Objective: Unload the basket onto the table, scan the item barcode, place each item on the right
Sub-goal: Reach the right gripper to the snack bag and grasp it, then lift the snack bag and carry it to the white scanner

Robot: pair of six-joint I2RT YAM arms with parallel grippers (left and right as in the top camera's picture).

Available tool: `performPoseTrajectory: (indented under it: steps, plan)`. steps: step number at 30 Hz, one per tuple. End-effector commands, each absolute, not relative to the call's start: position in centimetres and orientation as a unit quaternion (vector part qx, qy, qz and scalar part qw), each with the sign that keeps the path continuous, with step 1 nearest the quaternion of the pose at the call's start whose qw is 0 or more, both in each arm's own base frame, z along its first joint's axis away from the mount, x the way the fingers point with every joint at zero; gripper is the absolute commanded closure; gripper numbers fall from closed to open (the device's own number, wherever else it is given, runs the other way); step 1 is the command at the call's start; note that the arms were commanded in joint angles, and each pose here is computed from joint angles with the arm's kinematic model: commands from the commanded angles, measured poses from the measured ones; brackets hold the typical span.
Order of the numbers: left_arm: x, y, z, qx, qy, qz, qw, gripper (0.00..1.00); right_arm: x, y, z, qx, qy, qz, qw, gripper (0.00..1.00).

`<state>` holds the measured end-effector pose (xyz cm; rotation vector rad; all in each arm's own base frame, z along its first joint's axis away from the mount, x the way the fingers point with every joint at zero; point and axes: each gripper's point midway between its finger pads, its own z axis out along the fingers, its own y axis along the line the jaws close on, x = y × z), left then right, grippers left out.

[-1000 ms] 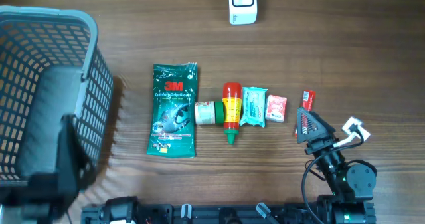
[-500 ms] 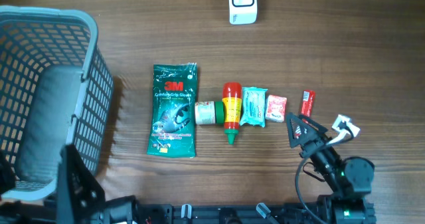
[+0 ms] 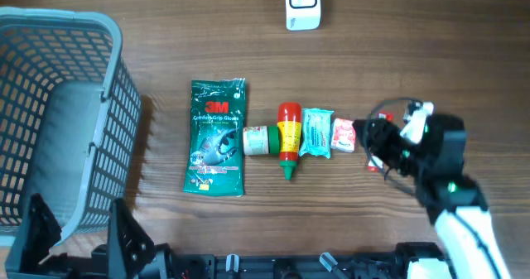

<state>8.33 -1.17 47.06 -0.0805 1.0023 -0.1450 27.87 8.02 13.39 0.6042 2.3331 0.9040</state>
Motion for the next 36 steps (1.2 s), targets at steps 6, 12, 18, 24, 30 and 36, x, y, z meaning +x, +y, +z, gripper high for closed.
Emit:
performPoseTrajectory:
  steps: [6, 12, 18, 24, 30, 36]
  plan:
    - [8.7, -0.6, 46.6, -0.053, 0.482, -0.086, 0.870, 0.00, 31.0, 8.2, 9.3, 0.137, 0.935, 0.232, 0.230, 0.74]
    - [9.7, 0.4, 44.6, -0.084, 0.518, -0.074, 0.848, 0.00, 30.1, 9.2, 3.6, 0.137, 0.966, 0.131, 0.174, 0.84]
    - [11.0, 0.6, 41.5, -0.096, 0.574, -0.072, 0.810, 0.00, 30.4, 6.9, -1.5, 0.172, 0.973, 0.027, 0.154, 0.84]
    - [11.2, 0.6, 40.9, -0.099, 0.584, -0.072, 0.802, 0.00, 30.3, 8.3, 0.0, 0.180, 0.972, 0.065, 0.134, 0.89]
    - [11.4, 0.6, 40.5, -0.100, 0.591, -0.071, 0.797, 0.00, 32.0, 7.2, 10.1, 0.243, 0.950, 0.055, 0.188, 0.90]
    - [11.9, 0.7, 38.4, -0.108, 0.625, -0.070, 0.770, 0.00, 32.4, 7.4, 14.5, 0.246, 0.937, 0.085, 0.235, 0.37]
